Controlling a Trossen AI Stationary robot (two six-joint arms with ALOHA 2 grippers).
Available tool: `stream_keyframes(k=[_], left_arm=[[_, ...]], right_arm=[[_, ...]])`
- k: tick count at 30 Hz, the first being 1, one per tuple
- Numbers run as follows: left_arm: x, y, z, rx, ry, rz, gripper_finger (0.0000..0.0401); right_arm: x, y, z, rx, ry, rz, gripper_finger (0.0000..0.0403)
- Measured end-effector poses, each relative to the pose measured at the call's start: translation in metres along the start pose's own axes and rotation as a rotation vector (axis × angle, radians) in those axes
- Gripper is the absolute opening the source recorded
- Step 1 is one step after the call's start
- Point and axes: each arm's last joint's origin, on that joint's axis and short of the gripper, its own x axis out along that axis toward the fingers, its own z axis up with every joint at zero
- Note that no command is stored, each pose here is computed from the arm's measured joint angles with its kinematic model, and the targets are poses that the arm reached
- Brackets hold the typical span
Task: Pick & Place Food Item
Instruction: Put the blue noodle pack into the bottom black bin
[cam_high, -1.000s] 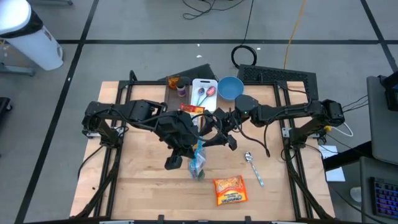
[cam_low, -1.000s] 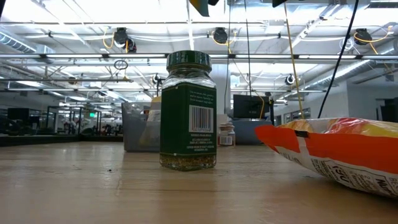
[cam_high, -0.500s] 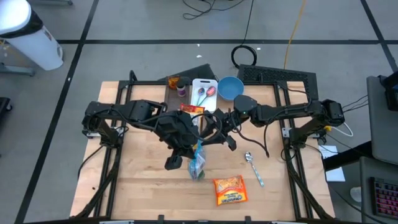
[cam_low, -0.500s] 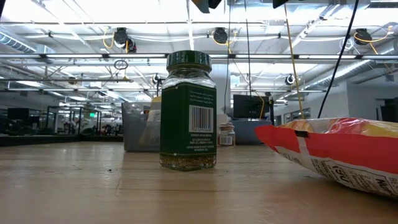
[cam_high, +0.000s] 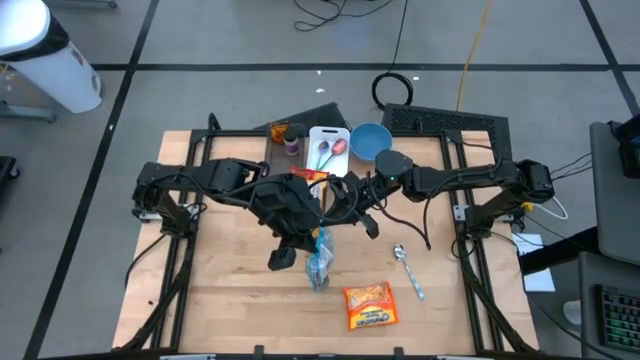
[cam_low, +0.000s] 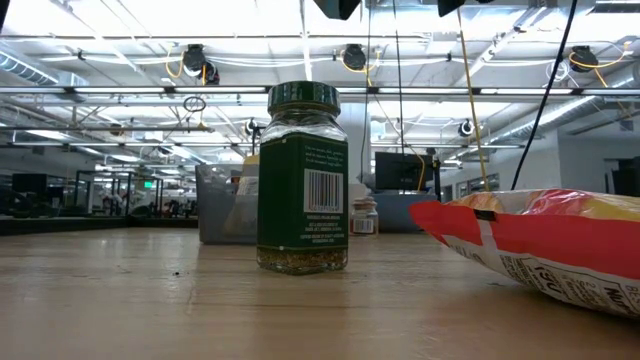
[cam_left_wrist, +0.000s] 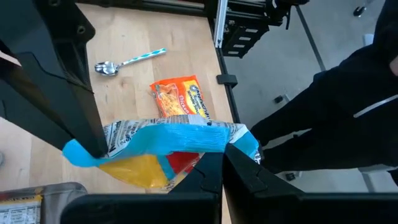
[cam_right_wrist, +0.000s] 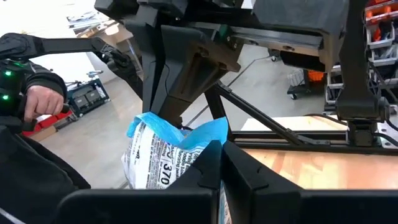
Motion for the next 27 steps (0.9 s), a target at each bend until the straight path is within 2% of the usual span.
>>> stream_keyframes(k=[4,10,13,20,24,27], left_arm=[[-0.002,0.005,0.001,-0.041,0.006,-0.044,0.0006],[-0.01,0.025,0.006,-0.232,0.015,-0.135,0.0015],[-0.014,0.034,0.008,-0.273,0.013,-0.171,0.0039],[-0.025,0.052,0.01,-0.405,0.036,-0.287,0.0125],[-0.032,0.064,0.011,-0.446,0.052,-0.373,0.0159],[-0.039,0.072,0.007,-0.474,0.057,-0.339,0.0172]], right_arm=[[0.0,0.0,-0.001,0.006,0.006,-0.002,0.0001],[0.0,0.0,-0.001,0.008,0.01,-0.003,0.0],[0.0,0.0,-0.001,0.01,0.013,-0.002,0.0],[0.0,-0.001,-0.002,0.008,0.013,-0.008,0.0],[-0.003,-0.003,0.001,-0.01,-0.006,-0.073,0.0],[-0.011,-0.006,0.006,-0.007,-0.019,-0.158,0.0]])
